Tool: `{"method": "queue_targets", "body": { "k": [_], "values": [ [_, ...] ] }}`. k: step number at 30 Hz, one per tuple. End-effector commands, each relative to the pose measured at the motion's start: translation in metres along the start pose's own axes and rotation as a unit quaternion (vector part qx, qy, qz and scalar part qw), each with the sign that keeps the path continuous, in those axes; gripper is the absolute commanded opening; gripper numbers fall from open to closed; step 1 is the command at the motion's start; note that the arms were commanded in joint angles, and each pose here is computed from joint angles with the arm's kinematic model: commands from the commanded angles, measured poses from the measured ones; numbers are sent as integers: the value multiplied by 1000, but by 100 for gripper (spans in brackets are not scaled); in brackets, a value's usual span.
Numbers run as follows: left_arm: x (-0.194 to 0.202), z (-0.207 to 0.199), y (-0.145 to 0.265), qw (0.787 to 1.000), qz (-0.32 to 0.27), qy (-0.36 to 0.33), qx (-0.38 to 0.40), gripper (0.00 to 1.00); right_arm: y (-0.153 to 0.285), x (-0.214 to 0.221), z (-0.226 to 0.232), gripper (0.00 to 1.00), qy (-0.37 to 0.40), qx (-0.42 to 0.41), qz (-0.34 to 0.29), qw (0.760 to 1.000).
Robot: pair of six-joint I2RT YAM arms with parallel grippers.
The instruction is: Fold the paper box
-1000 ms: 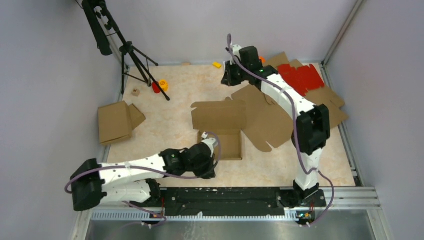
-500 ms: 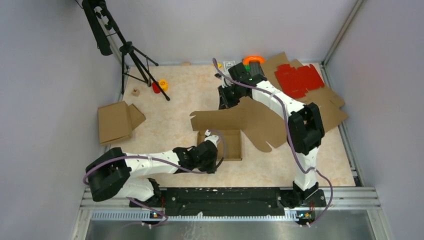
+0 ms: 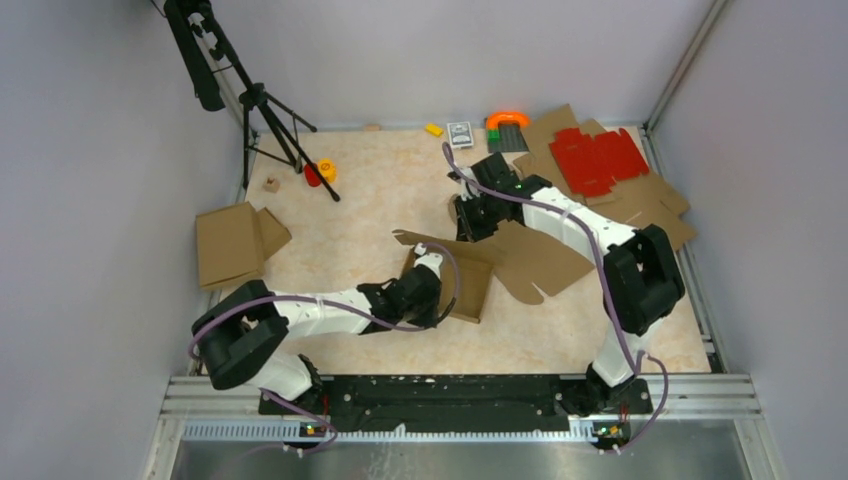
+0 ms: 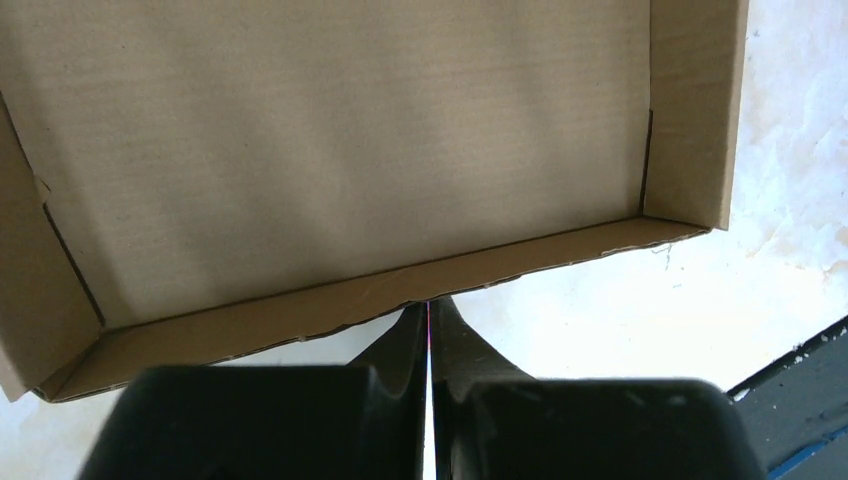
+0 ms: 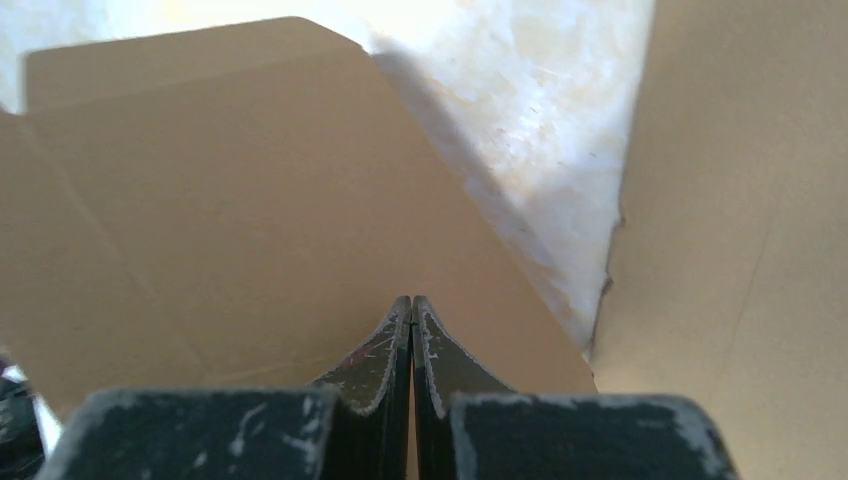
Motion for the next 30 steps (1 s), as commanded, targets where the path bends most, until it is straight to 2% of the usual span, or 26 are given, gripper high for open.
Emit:
{"method": "queue_targets", "body": {
  "k": [1, 12, 25, 30],
  "values": [
    [-8, 0, -6, 1000, -20, -18, -12, 0, -6, -5, -17, 0, -32, 48, -31, 998],
    [-10, 7, -4, 1000, -27, -13, -5, 0, -47, 29, -50, 0, -84, 67, 12, 994],
    [-12, 8, -9, 1000, -16, -13, -5, 0, -49, 42, -30, 0, -93, -25, 38, 995],
    [-16, 3, -13, 1000, -25, -10, 4, 0, -48, 46, -23, 0, -93, -33, 38, 994]
  ]
}}
Point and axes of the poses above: each gripper's point midway between its finger pads, its own y axis back along the fingers, its own z axis along the line the jaws close on, x = y × z, the point moved 9 cm from there along y, back along the fingers, and after that the axes turned 9 degrees about y, right-handed, at the moved point
